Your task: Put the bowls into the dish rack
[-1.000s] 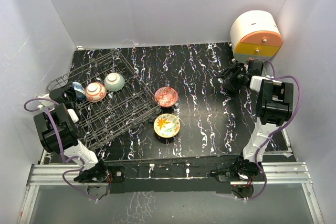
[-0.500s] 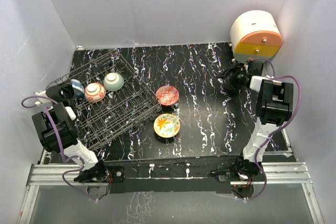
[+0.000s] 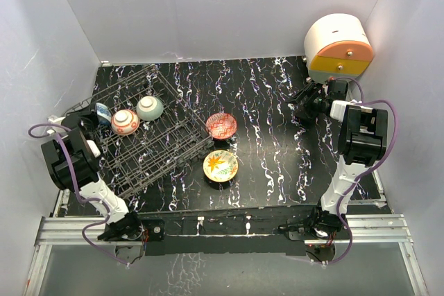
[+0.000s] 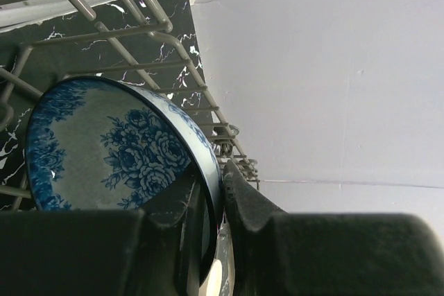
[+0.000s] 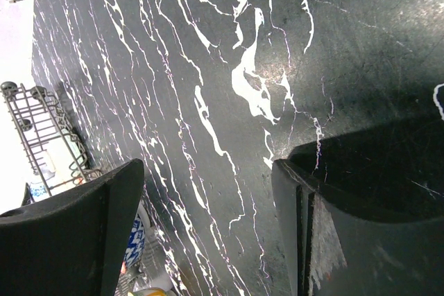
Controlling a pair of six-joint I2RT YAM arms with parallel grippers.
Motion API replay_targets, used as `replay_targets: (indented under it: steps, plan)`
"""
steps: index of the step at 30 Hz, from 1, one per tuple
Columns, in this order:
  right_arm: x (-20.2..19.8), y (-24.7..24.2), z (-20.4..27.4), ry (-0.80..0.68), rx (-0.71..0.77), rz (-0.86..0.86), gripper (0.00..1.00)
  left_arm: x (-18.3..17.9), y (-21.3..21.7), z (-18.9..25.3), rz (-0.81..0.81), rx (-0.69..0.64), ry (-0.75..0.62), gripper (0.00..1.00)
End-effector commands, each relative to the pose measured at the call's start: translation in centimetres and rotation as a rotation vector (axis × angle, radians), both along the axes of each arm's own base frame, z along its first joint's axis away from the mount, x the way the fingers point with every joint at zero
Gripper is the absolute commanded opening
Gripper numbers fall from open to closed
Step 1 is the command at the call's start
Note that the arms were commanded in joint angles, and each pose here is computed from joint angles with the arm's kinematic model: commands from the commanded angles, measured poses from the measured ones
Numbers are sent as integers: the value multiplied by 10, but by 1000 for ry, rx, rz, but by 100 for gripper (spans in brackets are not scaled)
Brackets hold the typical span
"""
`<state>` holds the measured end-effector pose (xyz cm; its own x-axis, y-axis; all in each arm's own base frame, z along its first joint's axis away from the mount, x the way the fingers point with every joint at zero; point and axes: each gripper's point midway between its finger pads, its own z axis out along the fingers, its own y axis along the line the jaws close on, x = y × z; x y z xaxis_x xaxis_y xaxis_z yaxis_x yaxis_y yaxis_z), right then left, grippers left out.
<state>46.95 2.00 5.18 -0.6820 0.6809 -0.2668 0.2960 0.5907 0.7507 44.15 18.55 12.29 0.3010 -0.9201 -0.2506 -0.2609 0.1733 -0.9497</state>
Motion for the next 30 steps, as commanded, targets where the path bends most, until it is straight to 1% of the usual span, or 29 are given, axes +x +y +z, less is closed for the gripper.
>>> replay_targets:
  steps: [1,4,5,6,12,16,22,25,27,30]
  plan:
    - [15,-4,21,-92,-17,18,76,-15,-2,-16,-14,21,37,0]
    - [14,-3,19,-87,-17,20,76,-25,-1,-28,-21,13,89,0]
    - [14,-3,18,-86,-17,20,76,-30,0,-31,-18,10,99,9]
    - [14,-3,18,-86,-18,20,76,-36,2,-33,-11,8,109,12]
    - [14,-3,13,-77,-13,23,76,-69,9,-47,11,-11,161,17]
    - [14,-3,11,-75,-10,22,76,-87,16,-49,26,-16,188,18]
    - [13,-2,10,-74,-7,20,76,-99,14,-52,6,-33,216,20]
    - [13,-2,11,-75,-5,21,76,-104,8,-54,-17,-40,229,23]
    - [12,-2,12,-79,-6,21,76,-110,3,-58,-19,-47,239,28]
    - [11,-1,11,-76,-4,20,76,-118,-4,-62,-25,-59,245,28]
